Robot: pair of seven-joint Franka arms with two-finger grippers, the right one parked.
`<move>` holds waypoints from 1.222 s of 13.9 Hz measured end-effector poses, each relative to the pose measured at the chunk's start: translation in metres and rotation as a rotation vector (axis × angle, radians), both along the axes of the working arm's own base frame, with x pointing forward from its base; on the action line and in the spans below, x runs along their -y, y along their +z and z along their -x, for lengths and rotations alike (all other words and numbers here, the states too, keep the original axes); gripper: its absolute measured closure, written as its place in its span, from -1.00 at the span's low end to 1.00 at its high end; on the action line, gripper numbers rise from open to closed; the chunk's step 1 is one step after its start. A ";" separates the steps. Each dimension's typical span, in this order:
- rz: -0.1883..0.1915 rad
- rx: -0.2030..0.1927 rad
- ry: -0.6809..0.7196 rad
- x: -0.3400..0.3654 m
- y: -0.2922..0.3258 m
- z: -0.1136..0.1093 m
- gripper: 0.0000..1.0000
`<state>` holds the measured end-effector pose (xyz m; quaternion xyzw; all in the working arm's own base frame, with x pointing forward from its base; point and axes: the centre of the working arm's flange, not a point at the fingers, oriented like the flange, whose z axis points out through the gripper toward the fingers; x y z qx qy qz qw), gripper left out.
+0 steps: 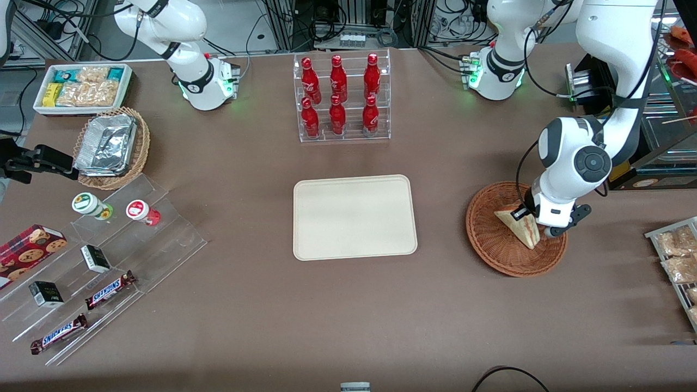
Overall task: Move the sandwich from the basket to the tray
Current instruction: 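Lift the sandwich and carry it over the beige tray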
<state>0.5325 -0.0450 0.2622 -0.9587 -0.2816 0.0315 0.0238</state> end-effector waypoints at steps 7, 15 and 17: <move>-0.022 -0.074 -0.133 0.074 0.064 -0.002 0.70; -0.034 -0.074 -0.392 0.228 0.129 0.017 0.70; -0.022 -0.072 -0.450 0.268 0.125 0.023 0.70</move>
